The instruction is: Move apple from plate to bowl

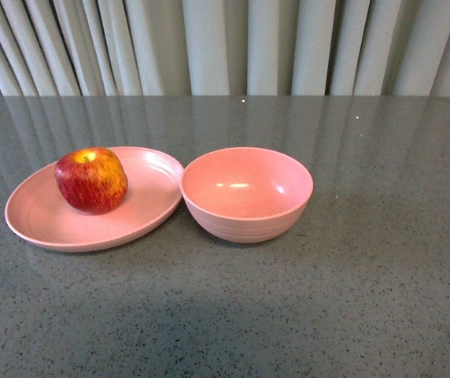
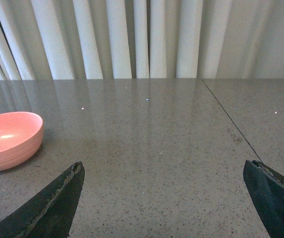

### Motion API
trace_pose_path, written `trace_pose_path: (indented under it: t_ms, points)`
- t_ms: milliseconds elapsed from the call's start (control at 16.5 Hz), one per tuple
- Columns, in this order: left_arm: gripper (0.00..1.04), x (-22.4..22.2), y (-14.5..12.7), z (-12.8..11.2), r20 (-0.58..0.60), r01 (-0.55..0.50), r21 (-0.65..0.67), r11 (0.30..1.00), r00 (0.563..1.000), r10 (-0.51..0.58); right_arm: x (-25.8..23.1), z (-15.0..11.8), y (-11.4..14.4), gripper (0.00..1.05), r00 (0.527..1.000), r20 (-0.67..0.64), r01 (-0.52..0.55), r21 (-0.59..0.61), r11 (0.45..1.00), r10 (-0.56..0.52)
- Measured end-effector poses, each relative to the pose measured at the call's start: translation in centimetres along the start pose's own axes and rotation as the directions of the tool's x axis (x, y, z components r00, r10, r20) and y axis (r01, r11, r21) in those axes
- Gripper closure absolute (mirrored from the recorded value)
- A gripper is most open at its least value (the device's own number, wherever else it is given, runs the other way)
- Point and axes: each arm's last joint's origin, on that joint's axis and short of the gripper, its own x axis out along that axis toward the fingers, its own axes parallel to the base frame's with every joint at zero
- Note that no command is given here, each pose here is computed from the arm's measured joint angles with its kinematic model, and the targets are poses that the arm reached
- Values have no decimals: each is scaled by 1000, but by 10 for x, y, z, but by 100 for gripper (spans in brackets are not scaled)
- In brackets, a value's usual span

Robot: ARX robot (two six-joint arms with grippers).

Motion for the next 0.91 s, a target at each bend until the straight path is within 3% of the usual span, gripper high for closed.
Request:
trace_pose_path:
  t_ms: [182,486,729,911]
  points:
    - [7,42,-5,16,-42,84,-1,996,996,-84,0,0,0,7,1000,0,0,0,1000,0]
    - [7,94,-26,16,-157,170,4,985,973,-167,0,0,0,7,1000,0,0,0,1000,0]
    - [7,120,-39,2,-248,209,5,978,948,-201,0,0,0,7,1000,0,0,0,1000,0]
    - [7,143,-39,-9,-296,164,9,986,943,-154,0,0,0,7,1000,0,0,0,1000,0]
